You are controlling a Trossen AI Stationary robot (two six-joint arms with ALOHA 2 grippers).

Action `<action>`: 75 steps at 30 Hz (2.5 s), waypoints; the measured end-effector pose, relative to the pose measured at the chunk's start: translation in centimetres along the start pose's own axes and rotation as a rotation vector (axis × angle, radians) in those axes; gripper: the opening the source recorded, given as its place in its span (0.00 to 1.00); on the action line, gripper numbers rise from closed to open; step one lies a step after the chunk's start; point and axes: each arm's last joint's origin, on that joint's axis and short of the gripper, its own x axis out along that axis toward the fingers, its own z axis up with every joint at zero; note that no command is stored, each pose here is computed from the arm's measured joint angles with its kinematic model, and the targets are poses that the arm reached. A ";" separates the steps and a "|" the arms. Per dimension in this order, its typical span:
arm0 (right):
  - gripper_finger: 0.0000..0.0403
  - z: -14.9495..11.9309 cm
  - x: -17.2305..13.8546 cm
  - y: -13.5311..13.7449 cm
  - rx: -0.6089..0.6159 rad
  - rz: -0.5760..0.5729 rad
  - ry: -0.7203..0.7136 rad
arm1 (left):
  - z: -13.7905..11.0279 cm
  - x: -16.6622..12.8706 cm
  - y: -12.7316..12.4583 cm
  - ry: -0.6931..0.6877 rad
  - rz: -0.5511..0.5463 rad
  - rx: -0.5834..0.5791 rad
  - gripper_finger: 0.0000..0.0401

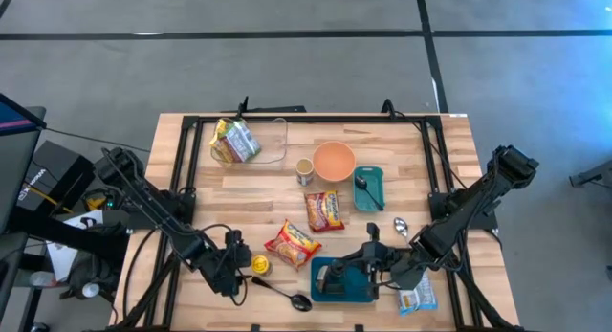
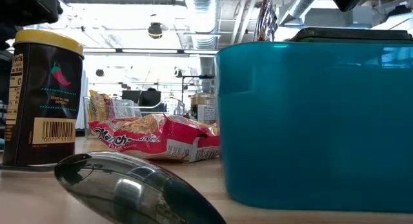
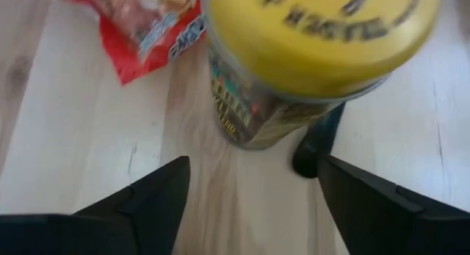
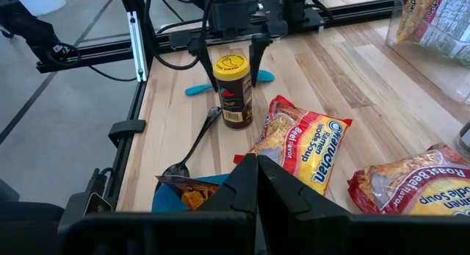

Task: Pick & Place Food Item
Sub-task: Put the yellow seasoning bottle into the blue bin

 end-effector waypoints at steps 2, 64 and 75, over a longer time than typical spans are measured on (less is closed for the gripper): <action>0.00 0.0 0.0 0.0 0.000 0.000 0.000 | 0.1 0.0 -0.1 -0.015 -0.012 0.045 0.77; 0.00 0.0 0.0 0.0 -0.002 -0.001 0.000 | 1.2 3.8 -0.8 -0.156 0.004 0.140 0.78; 0.00 0.0 0.0 0.0 -0.002 0.000 0.000 | 1.2 3.8 -0.7 -0.156 0.005 0.146 0.68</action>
